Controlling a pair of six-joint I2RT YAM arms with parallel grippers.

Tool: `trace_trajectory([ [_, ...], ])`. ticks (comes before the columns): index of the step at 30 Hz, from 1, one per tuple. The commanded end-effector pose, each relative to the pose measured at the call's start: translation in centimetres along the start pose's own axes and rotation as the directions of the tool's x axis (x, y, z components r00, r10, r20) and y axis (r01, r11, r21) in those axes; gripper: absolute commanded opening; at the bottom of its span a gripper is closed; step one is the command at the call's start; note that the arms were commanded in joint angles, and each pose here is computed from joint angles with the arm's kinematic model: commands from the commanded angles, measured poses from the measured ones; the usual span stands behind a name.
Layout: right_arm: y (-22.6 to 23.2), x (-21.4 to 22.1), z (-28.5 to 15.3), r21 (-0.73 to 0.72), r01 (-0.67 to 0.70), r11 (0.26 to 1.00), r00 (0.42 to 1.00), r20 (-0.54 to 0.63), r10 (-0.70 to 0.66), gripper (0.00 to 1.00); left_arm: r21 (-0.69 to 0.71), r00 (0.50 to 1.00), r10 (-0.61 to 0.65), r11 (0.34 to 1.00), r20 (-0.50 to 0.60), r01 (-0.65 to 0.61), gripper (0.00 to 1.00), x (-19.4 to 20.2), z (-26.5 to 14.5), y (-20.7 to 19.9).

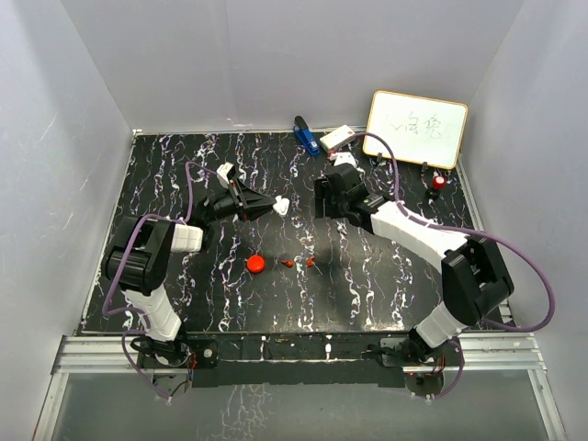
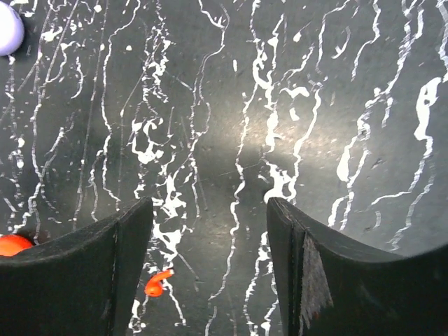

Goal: Insert the wireless bluetooth earbuds into the charging case
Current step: Pick up the earbud from the center of the board.

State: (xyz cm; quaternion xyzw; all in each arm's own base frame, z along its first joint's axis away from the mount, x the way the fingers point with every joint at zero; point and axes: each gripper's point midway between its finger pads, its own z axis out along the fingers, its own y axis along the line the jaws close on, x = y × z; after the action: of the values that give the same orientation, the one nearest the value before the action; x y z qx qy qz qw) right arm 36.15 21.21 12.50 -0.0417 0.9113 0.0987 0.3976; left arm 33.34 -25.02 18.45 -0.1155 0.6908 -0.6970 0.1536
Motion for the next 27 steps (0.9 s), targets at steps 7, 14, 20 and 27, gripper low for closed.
trace_trajectory([
  [7, -3.3, 0.8, 1.2, 0.123, 0.273, 0.954, 0.954, -0.165, -0.252, 0.58, 0.017, 0.996, 0.092, 0.996, 0.002, -0.092, 0.0, 0.4, -0.7, -2.5],
  [14, -4.4, 2.1, 2.6, 0.121, 0.286, 0.95, 0.942, -0.217, -0.256, 0.56, 0.015, 0.996, 0.091, 0.996, 0.0, -0.091, 0.0, 0.4, -0.6, -2.4],
  [20, -4.6, 4.1, 4.3, 0.064, 0.251, 0.966, 0.94, -0.256, -0.227, 0.53, 0.015, 0.996, 0.086, 0.996, 0.0, -0.086, 0.0, 0.4, -0.6, -2.3],
  [27, -4.8, 4.9, 5.2, 0.042, 0.226, 0.973, 0.94, -0.27, -0.206, 0.47, 0.013, 0.997, 0.082, 0.997, -0.002, -0.082, 0.0, 0.3, -0.5, -2.1],
])
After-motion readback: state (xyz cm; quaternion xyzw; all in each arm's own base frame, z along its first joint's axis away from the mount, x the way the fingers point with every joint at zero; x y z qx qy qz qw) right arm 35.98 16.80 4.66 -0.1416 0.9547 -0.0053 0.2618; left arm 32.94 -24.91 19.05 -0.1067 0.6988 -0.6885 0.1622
